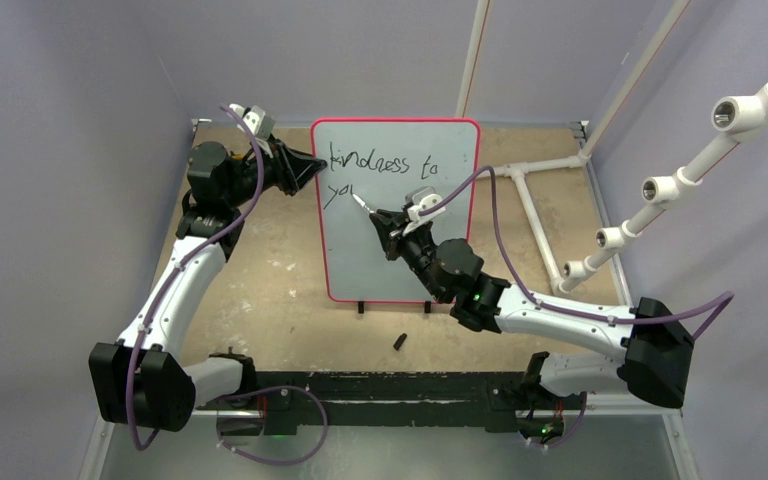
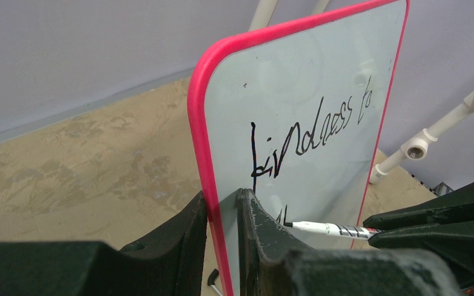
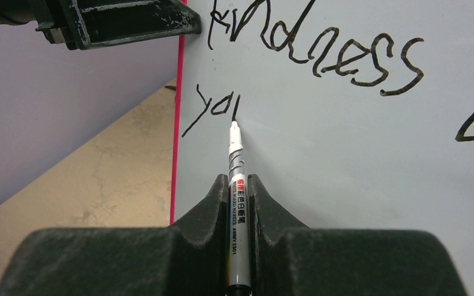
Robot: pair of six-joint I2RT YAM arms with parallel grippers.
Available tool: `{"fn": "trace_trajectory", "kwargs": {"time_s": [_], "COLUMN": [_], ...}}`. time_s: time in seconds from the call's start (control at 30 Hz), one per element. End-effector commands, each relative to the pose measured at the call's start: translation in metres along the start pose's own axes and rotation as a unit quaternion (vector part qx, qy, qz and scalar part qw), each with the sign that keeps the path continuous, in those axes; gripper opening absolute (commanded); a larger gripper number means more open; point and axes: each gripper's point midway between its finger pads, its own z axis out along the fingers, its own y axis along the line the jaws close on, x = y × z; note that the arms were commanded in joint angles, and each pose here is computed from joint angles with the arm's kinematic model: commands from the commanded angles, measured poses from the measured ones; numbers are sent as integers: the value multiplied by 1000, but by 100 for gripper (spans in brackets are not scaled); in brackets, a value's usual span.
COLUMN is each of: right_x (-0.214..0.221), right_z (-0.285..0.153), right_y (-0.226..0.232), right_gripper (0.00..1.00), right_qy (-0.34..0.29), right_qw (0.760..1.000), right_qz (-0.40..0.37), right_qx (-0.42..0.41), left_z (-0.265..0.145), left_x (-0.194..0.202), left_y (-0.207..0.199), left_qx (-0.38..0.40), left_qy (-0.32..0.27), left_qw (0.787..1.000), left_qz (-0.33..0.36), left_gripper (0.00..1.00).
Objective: Write a sentence on the whiteboard
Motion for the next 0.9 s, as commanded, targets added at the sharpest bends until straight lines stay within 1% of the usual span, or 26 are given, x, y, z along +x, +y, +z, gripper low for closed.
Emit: {"fn": "trace_trajectory", "kwargs": {"time_s": [0.0, 0.23, 0.6, 0.87], "right_x": [3, -6, -36, -39], "right_z": [-7, -9, 0, 3], "right_y": [-17, -21, -17, -16], "right_gripper": [0, 0, 0, 0], "right_qy": [12, 1, -43, -48], "right_qw": [999, 999, 998, 998], "right_qz": [-4, -5, -12, -13], "right_qx": [33, 41, 41, 44], "left_z": [1, 1, 1, 1], "left_x": [10, 11, 11, 11], "left_y": [-1, -1, 0, -1], "left_qx": [9, 9, 8, 9], "left_qy": [10, 11, 12, 11], "left_qw": [1000, 1000, 1000, 1000], "left_qz": [-7, -8, -8, -8], "left_gripper": [0, 0, 0, 0]}}
